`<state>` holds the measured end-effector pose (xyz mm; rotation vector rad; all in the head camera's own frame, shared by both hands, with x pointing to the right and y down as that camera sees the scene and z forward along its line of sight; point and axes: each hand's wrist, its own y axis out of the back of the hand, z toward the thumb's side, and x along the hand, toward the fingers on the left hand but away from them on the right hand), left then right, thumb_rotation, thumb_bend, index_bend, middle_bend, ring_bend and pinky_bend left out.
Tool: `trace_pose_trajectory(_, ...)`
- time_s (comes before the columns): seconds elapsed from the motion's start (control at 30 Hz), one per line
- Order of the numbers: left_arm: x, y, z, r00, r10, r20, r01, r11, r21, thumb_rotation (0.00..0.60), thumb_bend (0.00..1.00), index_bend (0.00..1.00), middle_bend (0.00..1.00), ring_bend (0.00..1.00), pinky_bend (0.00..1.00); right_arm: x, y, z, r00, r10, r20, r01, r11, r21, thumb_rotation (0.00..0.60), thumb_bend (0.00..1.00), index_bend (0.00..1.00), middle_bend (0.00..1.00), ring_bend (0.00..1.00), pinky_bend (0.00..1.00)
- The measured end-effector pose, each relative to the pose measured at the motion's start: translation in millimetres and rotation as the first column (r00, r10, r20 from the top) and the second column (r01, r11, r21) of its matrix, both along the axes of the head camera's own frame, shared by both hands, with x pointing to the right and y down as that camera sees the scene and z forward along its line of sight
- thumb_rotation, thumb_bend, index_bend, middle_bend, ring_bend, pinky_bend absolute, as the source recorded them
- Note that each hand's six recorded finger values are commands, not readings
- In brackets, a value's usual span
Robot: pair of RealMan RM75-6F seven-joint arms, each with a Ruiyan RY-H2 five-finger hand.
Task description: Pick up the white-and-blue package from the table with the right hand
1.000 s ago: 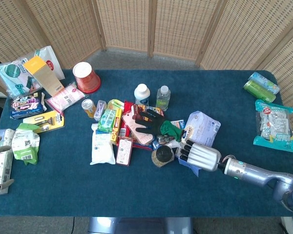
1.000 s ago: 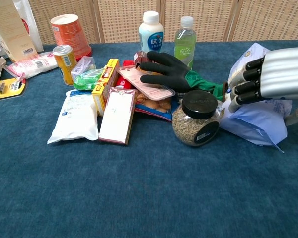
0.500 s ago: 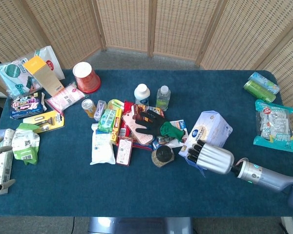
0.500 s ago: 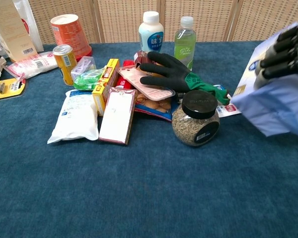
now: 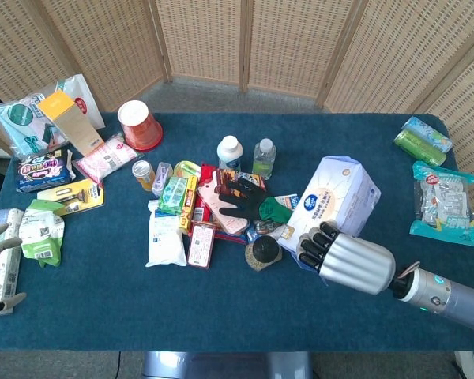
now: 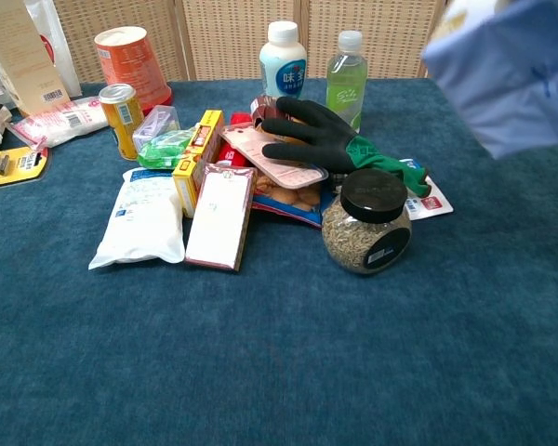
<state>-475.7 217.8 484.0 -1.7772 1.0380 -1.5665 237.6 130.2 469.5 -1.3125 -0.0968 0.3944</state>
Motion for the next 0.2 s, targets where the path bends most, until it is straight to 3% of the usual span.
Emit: trace_pose_trajectory(0.2, 0, 0, 0, 1.0, 0.003, 0.0, -0.003, 1.0, -0.005, 0.6, 0.0, 0.22, 0.0, 0.0, 0.0, -23, 2, -28, 0.998, -0.045, 0.04, 0.042, 0.997, 0.06, 0.6, 0.17, 0.67, 0.85, 0.45, 0.65)
